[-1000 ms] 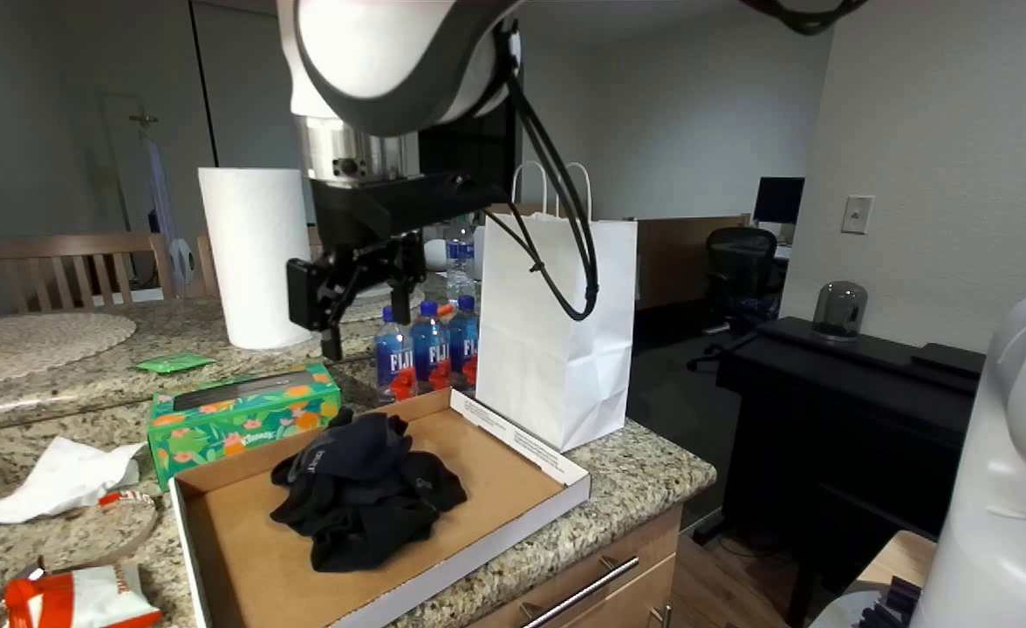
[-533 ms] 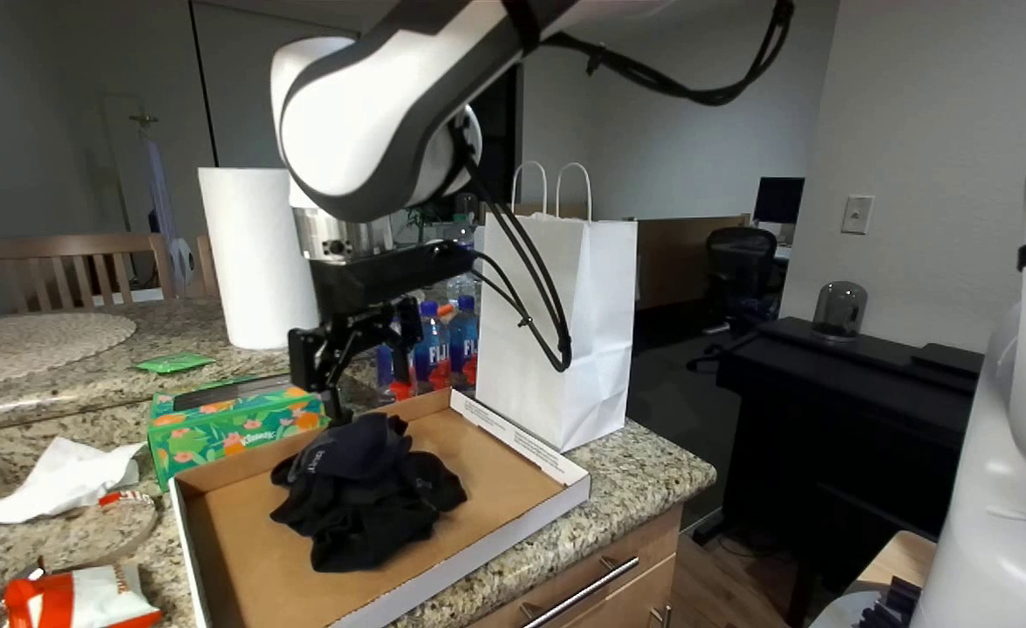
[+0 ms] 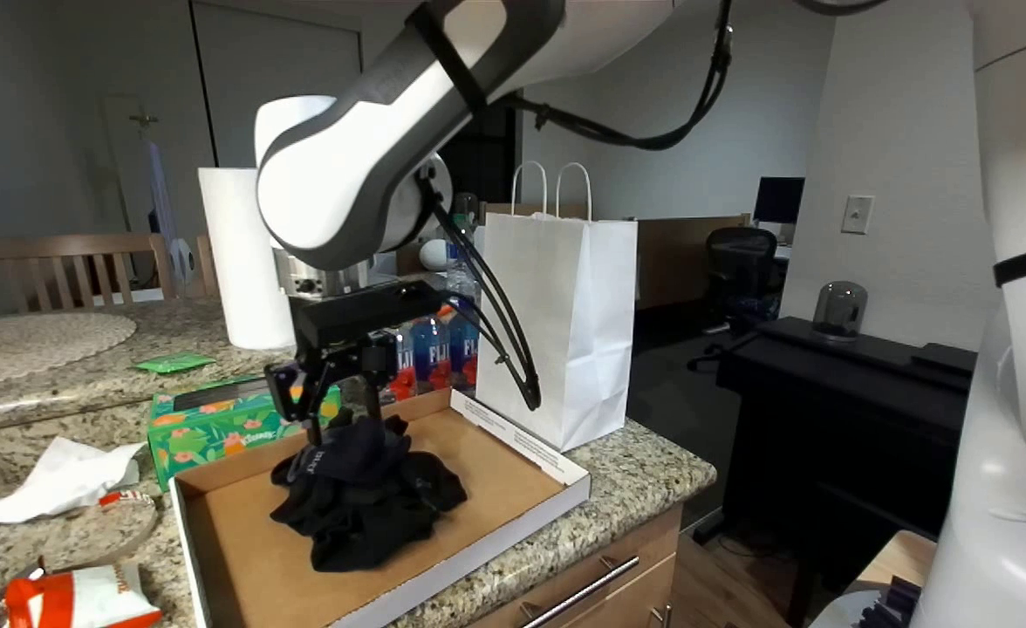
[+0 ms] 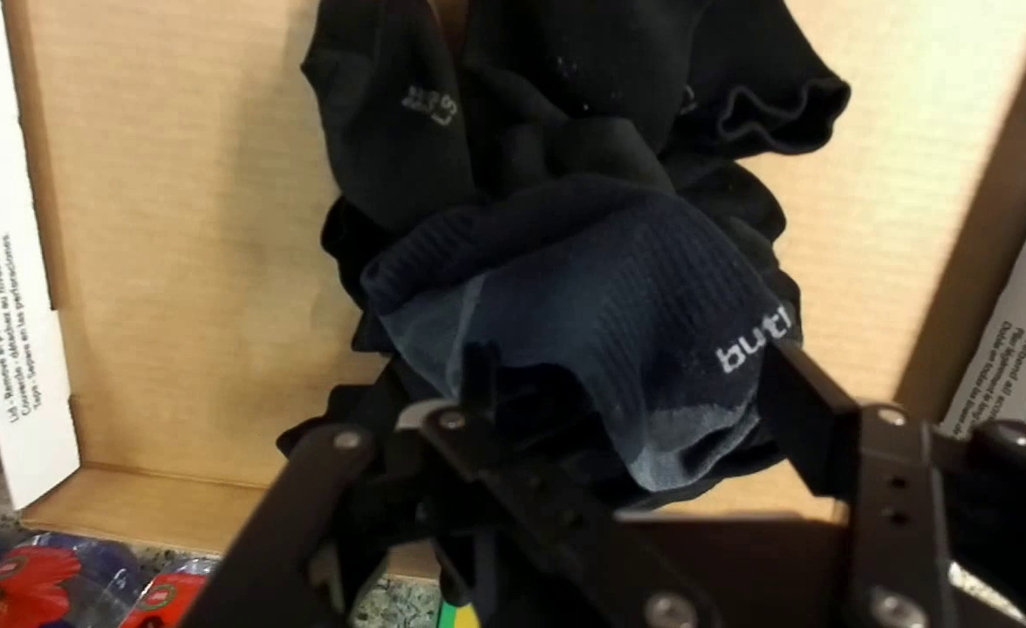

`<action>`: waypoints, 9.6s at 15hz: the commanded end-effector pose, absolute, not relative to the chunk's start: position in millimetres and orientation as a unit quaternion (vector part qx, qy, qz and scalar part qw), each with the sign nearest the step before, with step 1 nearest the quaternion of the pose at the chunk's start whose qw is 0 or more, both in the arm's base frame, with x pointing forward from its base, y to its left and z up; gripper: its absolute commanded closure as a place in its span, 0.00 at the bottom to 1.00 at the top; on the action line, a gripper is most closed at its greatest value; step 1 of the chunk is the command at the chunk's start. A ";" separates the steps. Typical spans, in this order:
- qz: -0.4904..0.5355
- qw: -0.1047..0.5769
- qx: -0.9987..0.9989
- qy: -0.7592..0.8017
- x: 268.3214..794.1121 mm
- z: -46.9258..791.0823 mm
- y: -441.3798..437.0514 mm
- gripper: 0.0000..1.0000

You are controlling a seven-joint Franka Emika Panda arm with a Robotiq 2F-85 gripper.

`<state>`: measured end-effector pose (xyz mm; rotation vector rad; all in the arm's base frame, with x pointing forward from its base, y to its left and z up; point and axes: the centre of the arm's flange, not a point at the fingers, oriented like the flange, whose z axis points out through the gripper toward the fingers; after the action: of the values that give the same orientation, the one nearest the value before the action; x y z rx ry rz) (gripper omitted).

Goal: Put the black socks in the white bag

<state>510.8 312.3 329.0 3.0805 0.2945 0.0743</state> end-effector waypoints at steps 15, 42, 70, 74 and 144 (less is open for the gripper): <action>0.016 0.028 0.995 0.096 502.6 338.2 318.7 0.90; 0.020 0.028 0.998 0.049 519.6 307.0 319.7 0.00; 0.003 0.002 0.991 0.135 477.1 363.0 336.8 0.93; 0.009 0.012 0.988 0.152 470.5 394.1 335.6 0.91; 0.096 -0.154 0.967 -0.181 491.8 677.2 -73.4 0.92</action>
<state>495.9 -70.3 691.0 3.3485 -0.5933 0.3219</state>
